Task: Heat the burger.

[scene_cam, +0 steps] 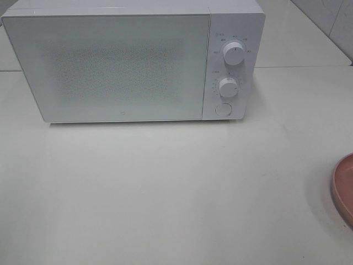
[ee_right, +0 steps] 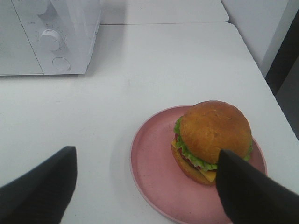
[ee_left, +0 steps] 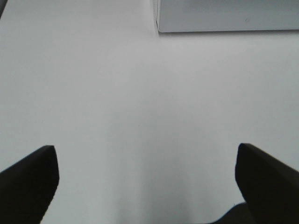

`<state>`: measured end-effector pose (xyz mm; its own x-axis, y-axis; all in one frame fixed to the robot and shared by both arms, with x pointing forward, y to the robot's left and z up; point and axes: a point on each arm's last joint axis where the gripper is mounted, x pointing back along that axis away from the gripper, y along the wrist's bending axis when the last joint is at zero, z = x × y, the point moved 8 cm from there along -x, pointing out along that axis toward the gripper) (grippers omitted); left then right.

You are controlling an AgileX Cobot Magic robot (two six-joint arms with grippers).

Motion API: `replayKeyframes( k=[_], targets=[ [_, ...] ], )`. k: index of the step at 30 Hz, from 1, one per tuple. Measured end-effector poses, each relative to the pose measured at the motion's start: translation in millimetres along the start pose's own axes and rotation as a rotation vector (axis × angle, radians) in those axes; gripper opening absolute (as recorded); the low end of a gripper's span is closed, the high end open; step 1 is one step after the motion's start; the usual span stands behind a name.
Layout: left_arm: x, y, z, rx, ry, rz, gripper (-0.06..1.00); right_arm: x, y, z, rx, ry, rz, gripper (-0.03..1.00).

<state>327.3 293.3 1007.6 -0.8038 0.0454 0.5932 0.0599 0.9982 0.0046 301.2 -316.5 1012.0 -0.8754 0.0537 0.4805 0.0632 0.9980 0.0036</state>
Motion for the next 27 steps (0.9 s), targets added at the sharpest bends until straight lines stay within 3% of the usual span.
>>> replayKeyframes(
  k=[8, 27],
  targets=[
    [26, 3, 2, 0.022, -0.189, -0.063, 0.97, 0, 0, 0, 0.000, 0.000, 0.000, 0.76],
    [26, 3, 2, 0.022, -0.193, -0.065, 0.97, 0, 0, 0, 0.000, 0.000, 0.000, 0.76]
  ],
)
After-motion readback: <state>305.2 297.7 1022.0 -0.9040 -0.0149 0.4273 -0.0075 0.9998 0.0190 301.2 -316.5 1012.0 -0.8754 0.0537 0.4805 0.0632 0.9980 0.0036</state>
